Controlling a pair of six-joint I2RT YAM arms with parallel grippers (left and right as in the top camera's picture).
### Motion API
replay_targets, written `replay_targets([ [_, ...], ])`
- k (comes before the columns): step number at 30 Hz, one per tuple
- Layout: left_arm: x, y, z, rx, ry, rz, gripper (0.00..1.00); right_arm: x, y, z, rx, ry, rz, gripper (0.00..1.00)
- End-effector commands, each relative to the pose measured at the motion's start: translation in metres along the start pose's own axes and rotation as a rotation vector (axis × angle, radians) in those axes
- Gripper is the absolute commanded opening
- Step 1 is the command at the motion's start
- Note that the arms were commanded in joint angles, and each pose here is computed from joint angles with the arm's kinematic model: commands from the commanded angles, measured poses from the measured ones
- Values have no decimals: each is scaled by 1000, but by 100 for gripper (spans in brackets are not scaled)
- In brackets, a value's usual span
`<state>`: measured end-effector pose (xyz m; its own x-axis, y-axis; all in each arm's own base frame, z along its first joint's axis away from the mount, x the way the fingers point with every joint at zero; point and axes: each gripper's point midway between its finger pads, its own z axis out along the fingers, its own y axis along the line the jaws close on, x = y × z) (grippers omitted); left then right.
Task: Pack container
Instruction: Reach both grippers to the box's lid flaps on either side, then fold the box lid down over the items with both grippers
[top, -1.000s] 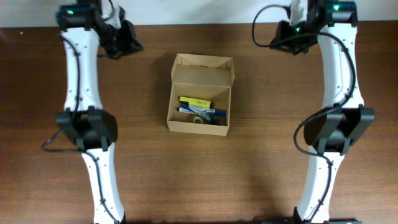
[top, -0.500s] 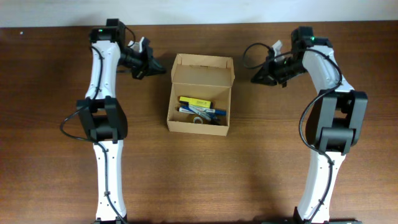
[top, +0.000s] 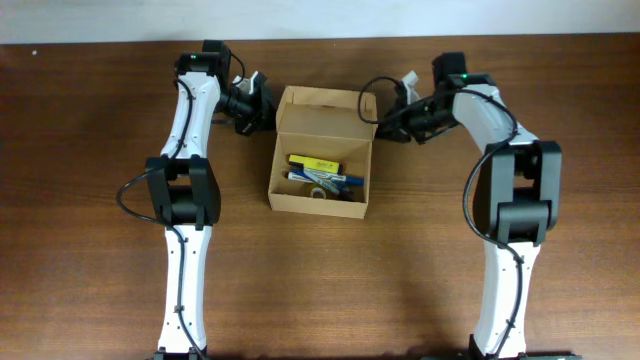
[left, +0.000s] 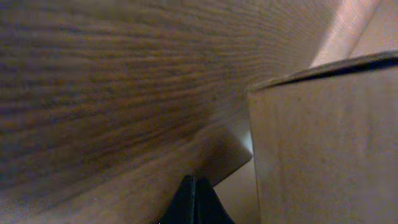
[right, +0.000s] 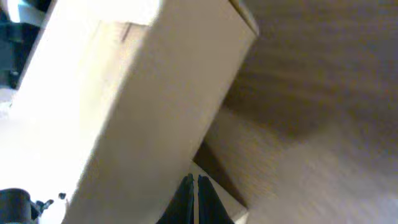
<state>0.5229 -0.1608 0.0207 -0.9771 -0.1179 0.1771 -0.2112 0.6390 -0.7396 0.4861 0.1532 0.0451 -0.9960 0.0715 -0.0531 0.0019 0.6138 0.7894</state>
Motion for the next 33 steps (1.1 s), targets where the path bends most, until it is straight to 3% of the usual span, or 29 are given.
replay_targets([
  [1, -7, -1, 3, 29, -14, 18, 1, -9, 16, 4, -118, -20, -44, 4],
  [5, -15, -27, 0, 165, -31, 87, 1, -24, 22, -2, -156, -72, -106, 4],
  [17, -14, -48, -10, 235, -29, 84, 2, -37, 41, -33, -227, -124, -198, 4],
  [25, -9, -101, -48, 271, -114, 294, 2, -34, 81, -46, -224, -118, -290, 4],
  [33, 17, -117, -67, 258, -99, 357, 2, -19, 110, -63, -56, -83, -386, 4],
])
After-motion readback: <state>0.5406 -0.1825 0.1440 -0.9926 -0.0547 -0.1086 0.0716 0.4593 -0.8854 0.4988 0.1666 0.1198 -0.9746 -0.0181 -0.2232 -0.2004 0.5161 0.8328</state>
